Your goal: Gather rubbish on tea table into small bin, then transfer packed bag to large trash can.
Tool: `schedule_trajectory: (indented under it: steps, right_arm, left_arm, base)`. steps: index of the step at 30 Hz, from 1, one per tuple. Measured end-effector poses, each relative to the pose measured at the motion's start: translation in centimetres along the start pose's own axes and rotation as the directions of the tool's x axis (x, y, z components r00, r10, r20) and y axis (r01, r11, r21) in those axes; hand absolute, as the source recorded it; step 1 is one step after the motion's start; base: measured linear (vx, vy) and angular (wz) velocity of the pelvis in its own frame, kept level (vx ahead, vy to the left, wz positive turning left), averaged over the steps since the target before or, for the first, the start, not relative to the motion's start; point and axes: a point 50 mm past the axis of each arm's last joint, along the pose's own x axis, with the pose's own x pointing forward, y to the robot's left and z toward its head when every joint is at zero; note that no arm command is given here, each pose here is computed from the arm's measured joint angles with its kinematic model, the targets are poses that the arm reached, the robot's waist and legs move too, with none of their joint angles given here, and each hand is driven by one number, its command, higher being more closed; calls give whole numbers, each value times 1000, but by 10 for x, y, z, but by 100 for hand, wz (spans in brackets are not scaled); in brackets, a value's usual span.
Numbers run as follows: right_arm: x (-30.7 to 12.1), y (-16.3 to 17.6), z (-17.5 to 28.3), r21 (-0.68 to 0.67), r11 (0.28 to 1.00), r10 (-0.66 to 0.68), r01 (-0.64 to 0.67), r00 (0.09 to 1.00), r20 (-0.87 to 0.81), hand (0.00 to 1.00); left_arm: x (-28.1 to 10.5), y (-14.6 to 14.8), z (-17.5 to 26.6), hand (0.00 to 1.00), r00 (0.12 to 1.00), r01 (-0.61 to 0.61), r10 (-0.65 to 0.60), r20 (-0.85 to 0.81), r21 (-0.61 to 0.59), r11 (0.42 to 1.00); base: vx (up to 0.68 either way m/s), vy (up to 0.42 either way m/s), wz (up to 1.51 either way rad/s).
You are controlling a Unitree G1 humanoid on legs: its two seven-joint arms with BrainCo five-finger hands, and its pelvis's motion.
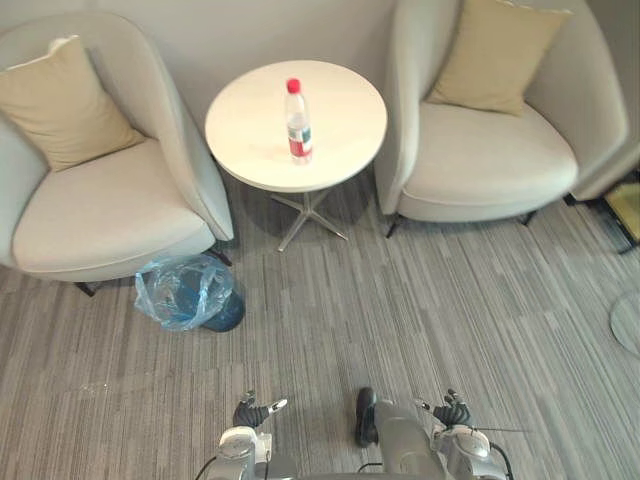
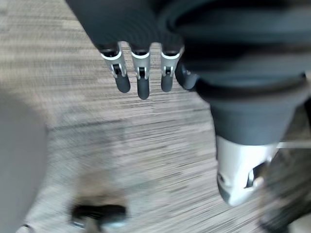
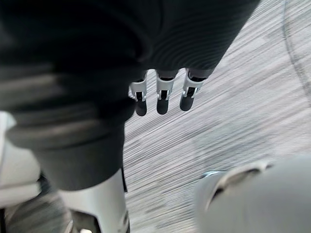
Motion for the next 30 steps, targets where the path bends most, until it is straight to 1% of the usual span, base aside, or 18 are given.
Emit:
schedule_trajectory:
  steps: [2, 6, 9, 12, 17, 18, 22, 24, 26, 30]
  right_arm:
    - [-1, 3, -1, 38, 999, 3, -3, 1000, -1, 0]
    - [3, 7, 7, 44, 999, 0, -1, 1000, 12, 0]
    - [2, 6, -3, 26, 1000, -6, 7, 999, -35, 0]
    - [0, 17, -9, 27, 999, 23, -21, 998, -61, 0]
    - [-2, 16, -15, -36, 999, 33, -36, 997, -73, 0]
    - [-1, 16, -11, -69, 996, 48, -52, 997, -59, 0]
    - [2, 16, -5, -86, 994, 57, -60, 998, -41, 0]
    - [0, 15, -11, -84, 995, 54, -58, 997, -59, 0]
    - [0, 7, -17, -100, 994, 33, -42, 995, -91, 0]
    - [-1, 2, -19, -97, 995, 18, -27, 995, -95, 0]
  left_arm:
    - [0, 0, 7, 0, 1000, 0, 0, 32, -6, 1000]
    - [1, -3, 14, 0, 998, 10, -10, 58, -6, 1000]
    - [1, -3, 15, 0, 998, 14, -14, 61, 2, 1000]
    - [4, 5, 17, 0, 998, 4, -6, 62, 38, 999]
    - [5, 13, 5, 0, 1000, 10, -11, 11, 93, 996]
    - [4, 13, 0, 0, 1000, 13, -12, -11, 112, 994]
    - [3, 11, -3, 0, 1000, 18, -16, -19, 111, 994]
    - [3, 17, -4, 0, 1000, 8, -5, -20, 120, 993]
    - [1, 10, -10, 0, 999, 22, -18, -45, 108, 994]
    - [0, 3, -15, 0, 997, 38, -32, -66, 95, 995]
  base:
    - [410, -122, 3]
    - [433, 9, -8]
    - [492, 143, -37]
    - [501, 164, 5]
    - [402, 132, 20]
    - [465, 41, 63]
    - [289, -73, 69]
    - [235, -144, 56]
    - [265, -190, 31]
    - [172, -130, 19]
